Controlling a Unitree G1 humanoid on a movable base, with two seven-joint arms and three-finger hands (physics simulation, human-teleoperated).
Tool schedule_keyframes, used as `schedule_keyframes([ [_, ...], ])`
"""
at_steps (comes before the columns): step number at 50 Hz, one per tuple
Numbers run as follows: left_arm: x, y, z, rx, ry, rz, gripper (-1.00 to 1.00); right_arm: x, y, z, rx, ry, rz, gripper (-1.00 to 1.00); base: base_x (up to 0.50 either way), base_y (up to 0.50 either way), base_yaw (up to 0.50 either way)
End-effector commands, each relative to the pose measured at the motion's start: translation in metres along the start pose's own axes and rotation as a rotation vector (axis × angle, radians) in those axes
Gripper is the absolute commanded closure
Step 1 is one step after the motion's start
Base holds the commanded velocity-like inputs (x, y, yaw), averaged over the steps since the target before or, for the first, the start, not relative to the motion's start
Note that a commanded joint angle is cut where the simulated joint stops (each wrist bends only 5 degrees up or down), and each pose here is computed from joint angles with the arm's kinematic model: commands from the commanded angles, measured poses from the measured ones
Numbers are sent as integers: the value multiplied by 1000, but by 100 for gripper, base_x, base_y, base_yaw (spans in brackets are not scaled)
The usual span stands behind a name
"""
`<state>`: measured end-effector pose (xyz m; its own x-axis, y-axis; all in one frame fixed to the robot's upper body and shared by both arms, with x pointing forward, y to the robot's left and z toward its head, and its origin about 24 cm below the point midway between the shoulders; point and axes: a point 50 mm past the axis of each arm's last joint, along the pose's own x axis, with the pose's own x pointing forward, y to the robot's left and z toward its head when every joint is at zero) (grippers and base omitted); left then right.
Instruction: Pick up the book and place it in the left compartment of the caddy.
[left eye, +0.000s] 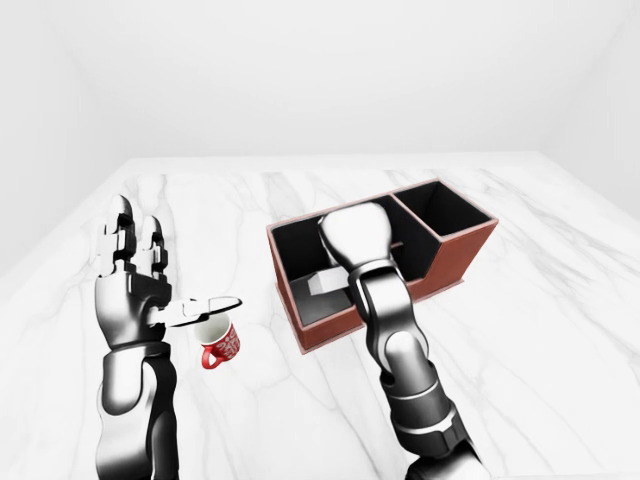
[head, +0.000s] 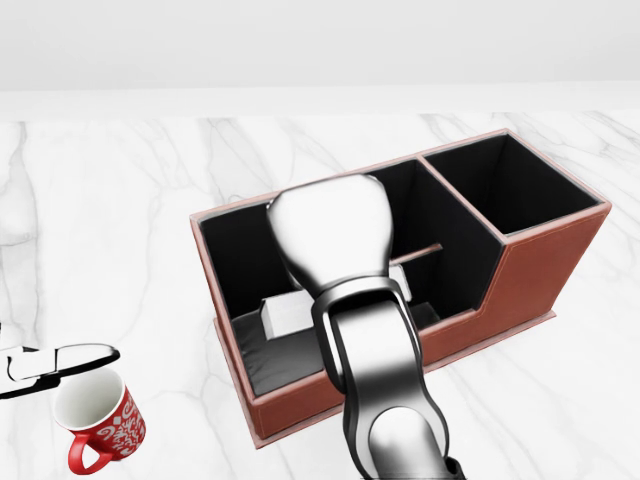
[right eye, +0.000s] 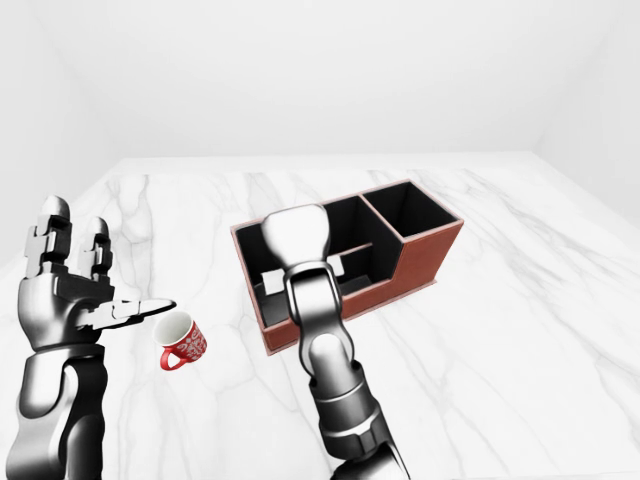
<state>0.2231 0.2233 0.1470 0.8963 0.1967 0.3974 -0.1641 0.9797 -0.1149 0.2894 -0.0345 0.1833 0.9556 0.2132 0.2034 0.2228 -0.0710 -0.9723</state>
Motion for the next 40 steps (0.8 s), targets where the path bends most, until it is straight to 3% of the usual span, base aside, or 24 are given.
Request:
schedule_keyframes([
  [1, 1, 1, -1, -1, 2, 3, -100, 11, 10, 6, -6, -34, -24, 100, 0, 0, 0],
  [40, 1, 5, 1, -4, -2, 14, -100, 21, 33, 20, 14, -94, -5, 100, 0, 0, 0],
])
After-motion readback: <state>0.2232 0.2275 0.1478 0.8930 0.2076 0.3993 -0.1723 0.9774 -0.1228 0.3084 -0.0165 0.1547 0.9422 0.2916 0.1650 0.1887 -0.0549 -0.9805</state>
